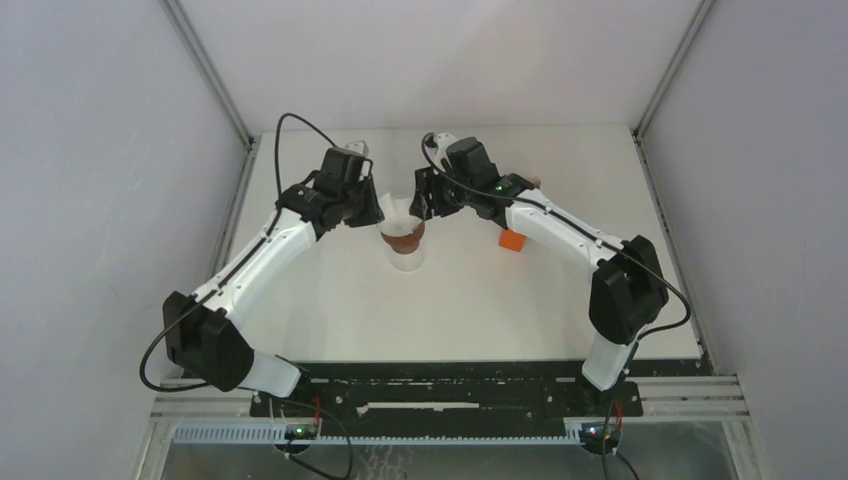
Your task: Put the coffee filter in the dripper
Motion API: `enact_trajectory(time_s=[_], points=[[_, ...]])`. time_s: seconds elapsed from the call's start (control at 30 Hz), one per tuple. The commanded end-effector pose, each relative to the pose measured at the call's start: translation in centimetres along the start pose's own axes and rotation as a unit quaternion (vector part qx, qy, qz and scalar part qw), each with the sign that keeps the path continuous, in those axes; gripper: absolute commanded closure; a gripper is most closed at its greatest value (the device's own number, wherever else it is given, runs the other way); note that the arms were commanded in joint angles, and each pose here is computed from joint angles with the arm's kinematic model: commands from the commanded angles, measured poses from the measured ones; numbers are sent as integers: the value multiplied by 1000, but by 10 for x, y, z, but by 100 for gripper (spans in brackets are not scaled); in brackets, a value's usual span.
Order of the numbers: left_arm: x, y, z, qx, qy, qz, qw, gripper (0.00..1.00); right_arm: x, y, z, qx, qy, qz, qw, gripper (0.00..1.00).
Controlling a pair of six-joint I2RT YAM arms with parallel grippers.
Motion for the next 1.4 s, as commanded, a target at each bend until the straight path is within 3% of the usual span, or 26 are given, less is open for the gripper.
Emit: enact_trajectory(time_s=[0.0,0.5,1.1,1.37], points=[[1,-3,-11,-7,-17,8,1000,84,-4,0,-13,1,-15,12,1000,38],[-2,0,-6,-7,-12,2,1000,84,-6,-2,-9,10,-11,32,999,39],[2,0,-9,-7,-19,2,1000,84,24,21,-18,-5,-37,-50,998,38],[9,-3,-15,-5,-31,9,999,76,28,20,-18,-7,-44,-57,997,38]])
Point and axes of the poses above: each gripper's point midway between its finger pads, its own x axis back along the fingers, its own y axis along the line the jaws close on, z = x × y, the point moved 6 cm from there along x, back along the fingers, and after that the axes turned 13 degrees about -x, right-handed, at the moved point
